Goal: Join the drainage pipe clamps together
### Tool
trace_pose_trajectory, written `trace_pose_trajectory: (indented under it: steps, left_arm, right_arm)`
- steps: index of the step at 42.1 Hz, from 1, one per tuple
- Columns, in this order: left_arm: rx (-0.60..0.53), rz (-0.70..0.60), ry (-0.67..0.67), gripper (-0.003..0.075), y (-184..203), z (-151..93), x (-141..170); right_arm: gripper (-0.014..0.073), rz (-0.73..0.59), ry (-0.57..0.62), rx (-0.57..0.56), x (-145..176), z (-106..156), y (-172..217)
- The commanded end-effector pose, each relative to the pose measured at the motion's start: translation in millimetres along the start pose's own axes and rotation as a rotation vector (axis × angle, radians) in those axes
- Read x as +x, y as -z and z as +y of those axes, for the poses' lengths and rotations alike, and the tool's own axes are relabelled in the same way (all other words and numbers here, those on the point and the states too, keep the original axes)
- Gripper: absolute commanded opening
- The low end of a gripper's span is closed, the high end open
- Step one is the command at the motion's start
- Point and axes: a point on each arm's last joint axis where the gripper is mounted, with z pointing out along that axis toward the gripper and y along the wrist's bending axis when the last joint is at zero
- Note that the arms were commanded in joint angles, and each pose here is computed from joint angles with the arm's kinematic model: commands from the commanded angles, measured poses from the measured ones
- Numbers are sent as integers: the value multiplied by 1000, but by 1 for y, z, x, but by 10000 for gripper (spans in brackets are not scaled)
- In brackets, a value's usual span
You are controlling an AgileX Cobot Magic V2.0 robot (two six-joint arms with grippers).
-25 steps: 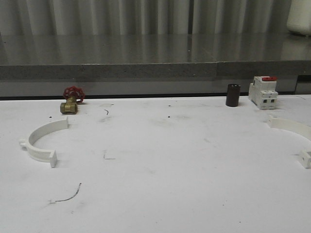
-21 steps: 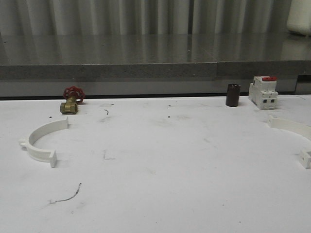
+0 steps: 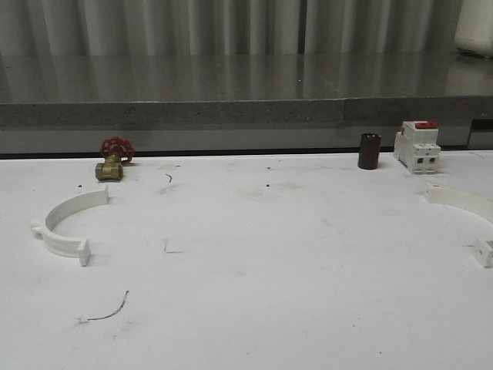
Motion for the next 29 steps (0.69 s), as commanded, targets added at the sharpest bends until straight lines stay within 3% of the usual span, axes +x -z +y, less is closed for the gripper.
trace_pose_trajectory:
  steps: [1, 10, 15, 22, 29]
  left_arm:
    - [11, -63, 12, -20, 1, -1, 1]
    - [15, -104, 12, -20, 1, -1, -4]
    - [20, -180, 12, -20, 3, -2, -21]
    - [17, -270, -20, -20, 11, -3, -79]
    - [-13, -186, -64, -20, 6, -3, -140]
  right_arm:
    - [-116, -104, 3, 1, -10, 0, 2]
    - [-116, -161, -4, 0, -16, 0, 3]
    - [-116, -182, -19, -2, -33, 1, 6]
    - [-116, -164, -18, -9, -82, 4, 17]
    - [-116, -93, -17, -11, -133, 6, 15]
